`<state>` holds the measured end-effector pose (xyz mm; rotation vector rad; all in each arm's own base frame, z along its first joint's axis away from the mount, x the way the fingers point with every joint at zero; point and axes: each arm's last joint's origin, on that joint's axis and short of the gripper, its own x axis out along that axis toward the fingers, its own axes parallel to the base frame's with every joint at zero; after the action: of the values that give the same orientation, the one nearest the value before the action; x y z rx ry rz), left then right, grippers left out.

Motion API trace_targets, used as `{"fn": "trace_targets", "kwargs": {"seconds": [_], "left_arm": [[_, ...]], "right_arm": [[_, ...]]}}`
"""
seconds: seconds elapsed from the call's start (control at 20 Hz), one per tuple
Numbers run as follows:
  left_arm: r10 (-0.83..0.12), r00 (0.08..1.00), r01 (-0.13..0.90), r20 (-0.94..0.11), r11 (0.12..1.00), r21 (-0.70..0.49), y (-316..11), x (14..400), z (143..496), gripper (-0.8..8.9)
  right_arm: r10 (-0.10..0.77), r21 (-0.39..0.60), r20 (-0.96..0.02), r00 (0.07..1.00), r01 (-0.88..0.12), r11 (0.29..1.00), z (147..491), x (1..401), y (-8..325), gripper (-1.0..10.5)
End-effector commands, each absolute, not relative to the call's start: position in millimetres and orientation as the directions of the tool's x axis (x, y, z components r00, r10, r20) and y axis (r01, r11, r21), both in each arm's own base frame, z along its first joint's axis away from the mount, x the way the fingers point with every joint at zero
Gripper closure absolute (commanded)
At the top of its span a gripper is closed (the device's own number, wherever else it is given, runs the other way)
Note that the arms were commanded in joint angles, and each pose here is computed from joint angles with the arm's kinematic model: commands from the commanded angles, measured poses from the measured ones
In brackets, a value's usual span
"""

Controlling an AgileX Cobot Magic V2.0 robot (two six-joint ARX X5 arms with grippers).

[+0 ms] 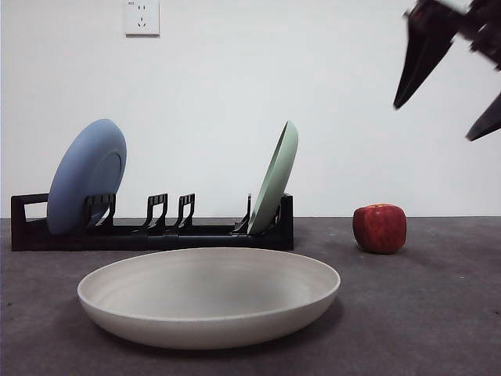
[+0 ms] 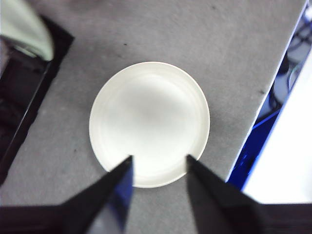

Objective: Take the yellow plate from the plate rack,put the plate on the table,take the apple from the table,put the apple in the plate

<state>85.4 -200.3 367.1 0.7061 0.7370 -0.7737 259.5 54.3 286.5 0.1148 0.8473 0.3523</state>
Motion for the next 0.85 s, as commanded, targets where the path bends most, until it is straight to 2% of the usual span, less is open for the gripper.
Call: {"fn": "trace_targets", "kwargs": {"seconds": [0.05, 0.3, 0.5, 0.85], "left_arm": [[-0.398, 0.518, 0.764, -0.758, 0.614, 0.200, -177.2, 76.1, 381.2, 8.15], [-0.454, 0.543, 0.747, -0.706, 0.645, 0.159, -129.7, 58.7, 400.2, 8.15], [-0.509, 0.564, 0.742, -0.650, 0.658, 0.129, -104.4, 49.4, 409.7, 8.15], [-0.506, 0.570, 0.729, -0.648, 0.676, 0.113, -91.1, 44.7, 410.5, 8.15]], "right_arm": [[0.321, 0.194, -0.728, 0.606, -0.266, 0.944, 282.9, 287.5, 61.7, 1.8], [0.285, 0.179, -0.783, 0.553, -0.238, 0.955, 256.2, 339.8, 71.0, 1.8], [0.264, 0.176, -0.818, 0.511, -0.214, 0.961, 231.3, 371.8, 76.9, 0.6], [0.245, 0.162, -0.836, 0.491, -0.206, 0.965, 192.7, 394.1, 82.8, 0.7]]}}
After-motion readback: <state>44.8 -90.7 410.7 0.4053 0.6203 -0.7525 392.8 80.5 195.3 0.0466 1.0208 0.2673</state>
